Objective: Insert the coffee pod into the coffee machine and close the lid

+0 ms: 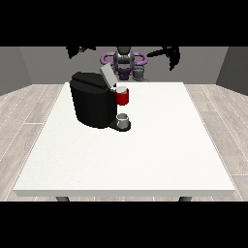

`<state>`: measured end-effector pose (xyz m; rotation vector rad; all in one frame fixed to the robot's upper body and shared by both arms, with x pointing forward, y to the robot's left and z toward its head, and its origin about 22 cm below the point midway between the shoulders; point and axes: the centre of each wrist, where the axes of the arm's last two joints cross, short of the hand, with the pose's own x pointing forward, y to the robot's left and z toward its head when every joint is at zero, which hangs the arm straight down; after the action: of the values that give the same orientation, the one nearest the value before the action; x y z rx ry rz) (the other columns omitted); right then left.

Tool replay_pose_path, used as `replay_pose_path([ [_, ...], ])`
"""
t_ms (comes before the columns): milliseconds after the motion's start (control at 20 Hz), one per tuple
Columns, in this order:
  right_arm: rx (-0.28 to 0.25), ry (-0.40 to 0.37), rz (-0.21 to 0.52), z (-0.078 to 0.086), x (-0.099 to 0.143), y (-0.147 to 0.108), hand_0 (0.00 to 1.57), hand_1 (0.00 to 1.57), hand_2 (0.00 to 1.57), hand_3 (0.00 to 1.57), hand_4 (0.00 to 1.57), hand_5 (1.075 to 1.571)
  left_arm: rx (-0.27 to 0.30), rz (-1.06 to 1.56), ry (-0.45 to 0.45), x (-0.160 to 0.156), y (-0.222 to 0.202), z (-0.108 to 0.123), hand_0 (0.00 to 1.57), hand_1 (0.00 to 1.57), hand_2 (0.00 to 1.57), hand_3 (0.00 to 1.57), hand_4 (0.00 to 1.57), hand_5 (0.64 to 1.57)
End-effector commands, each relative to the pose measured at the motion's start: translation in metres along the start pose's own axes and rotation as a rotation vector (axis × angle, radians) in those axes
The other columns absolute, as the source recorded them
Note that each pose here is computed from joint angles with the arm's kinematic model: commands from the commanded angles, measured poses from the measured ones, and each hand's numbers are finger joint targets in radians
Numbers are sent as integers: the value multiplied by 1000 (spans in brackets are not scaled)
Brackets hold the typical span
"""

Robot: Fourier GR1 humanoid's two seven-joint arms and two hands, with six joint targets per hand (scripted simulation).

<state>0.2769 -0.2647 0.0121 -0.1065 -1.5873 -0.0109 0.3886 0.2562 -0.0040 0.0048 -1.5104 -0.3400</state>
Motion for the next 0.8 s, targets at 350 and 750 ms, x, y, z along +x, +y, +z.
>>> replay_pose_path([
  [350, 125, -22, 61, -20, 28, 14, 0, 0, 0, 0, 0, 1571, -36, 194, 5, -13, -40, 16, 0, 0, 0, 0, 135, 1571],
  [750, 182, -66, 91, -35, 41, 23, 0, 0, 0, 0, 123, 1571, -31, 201, -76, -13, -16, 46, 0, 0, 0, 0, 222, 1571],
])
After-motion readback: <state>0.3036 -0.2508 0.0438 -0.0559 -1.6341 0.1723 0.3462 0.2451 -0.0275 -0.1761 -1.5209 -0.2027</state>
